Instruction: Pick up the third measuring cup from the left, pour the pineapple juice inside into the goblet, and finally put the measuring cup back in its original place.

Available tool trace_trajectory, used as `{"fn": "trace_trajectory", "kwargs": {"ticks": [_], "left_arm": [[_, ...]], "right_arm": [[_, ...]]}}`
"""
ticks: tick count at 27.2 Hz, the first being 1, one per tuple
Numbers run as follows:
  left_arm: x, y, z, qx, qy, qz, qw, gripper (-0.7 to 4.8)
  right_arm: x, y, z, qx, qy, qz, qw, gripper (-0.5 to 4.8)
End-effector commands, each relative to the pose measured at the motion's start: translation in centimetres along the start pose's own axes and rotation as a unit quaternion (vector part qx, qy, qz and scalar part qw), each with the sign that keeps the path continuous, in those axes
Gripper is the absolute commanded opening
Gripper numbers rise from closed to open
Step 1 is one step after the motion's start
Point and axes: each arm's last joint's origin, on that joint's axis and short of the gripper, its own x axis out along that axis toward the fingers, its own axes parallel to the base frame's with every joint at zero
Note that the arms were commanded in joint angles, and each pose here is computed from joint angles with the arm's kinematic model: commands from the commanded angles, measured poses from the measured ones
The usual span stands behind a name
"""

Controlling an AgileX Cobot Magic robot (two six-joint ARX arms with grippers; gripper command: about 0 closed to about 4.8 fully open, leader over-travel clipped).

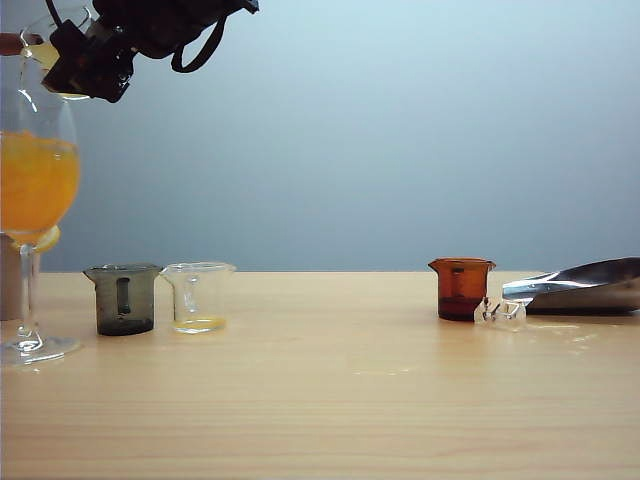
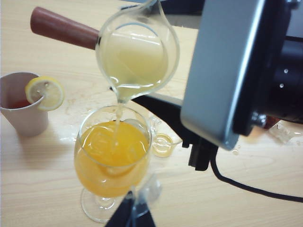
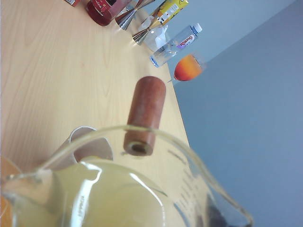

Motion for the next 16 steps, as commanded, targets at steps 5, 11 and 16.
{"fn": "trace_trajectory", "kwargs": {"ticks": [5,11,16], "left_arm": [[-0.16,-0.04,0.19,0.001,-0.006,-0.001,1.0,-0.06],[-0.16,-0.04,0.15,0.001,-0.004,0.0,1.0,-0.06],[-0.16,0.05,-0.05,0.0,0.005,0.01,1.0,-0.06]], "right_arm": [[-0.19,-0.55,0.65,-0.018,-0.014,-0.017,1.0,-0.06],[-0.19,-0.56,0.66,-0.03,-0.014,-0.018,0.999,-0.06],[-0.21,-0.57,0.67,-0.031,-0.014,-0.018,0.999,-0.06]]}}
